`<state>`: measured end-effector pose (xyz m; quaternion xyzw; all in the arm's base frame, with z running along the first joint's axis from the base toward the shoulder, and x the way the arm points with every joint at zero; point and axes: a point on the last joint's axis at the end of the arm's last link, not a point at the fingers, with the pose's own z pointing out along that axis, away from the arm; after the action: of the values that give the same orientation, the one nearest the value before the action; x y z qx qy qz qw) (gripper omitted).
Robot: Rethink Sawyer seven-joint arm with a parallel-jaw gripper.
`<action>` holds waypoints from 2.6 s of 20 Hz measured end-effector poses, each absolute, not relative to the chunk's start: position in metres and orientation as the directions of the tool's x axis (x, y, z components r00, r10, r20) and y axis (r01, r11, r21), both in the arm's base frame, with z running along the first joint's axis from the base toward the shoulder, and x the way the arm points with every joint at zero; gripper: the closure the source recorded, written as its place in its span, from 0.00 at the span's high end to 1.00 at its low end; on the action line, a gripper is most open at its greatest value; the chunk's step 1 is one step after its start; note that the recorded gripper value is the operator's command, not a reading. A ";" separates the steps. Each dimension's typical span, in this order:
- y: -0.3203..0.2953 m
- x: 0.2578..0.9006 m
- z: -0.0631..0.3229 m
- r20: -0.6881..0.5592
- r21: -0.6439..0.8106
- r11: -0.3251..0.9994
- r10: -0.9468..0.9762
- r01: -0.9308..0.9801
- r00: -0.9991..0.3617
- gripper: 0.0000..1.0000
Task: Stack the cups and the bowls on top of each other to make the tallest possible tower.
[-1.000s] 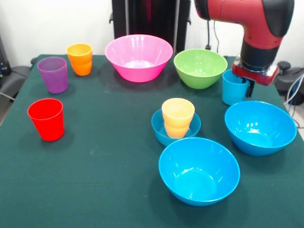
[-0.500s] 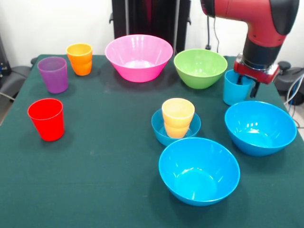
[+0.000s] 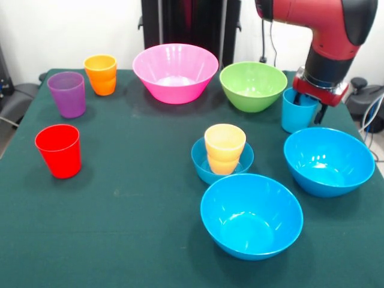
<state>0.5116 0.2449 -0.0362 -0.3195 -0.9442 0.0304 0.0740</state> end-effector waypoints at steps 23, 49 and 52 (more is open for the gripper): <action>0.233 0.539 0.025 0.087 -0.075 0.763 0.646 0.642 -0.758 1.00; 0.219 0.570 0.064 0.022 -0.059 0.764 0.644 0.642 -0.765 1.00; 0.219 0.571 0.065 0.021 -0.058 0.764 0.644 0.642 -0.765 1.00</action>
<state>0.5711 0.2192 0.0646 -0.3424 -0.9390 0.0236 0.0196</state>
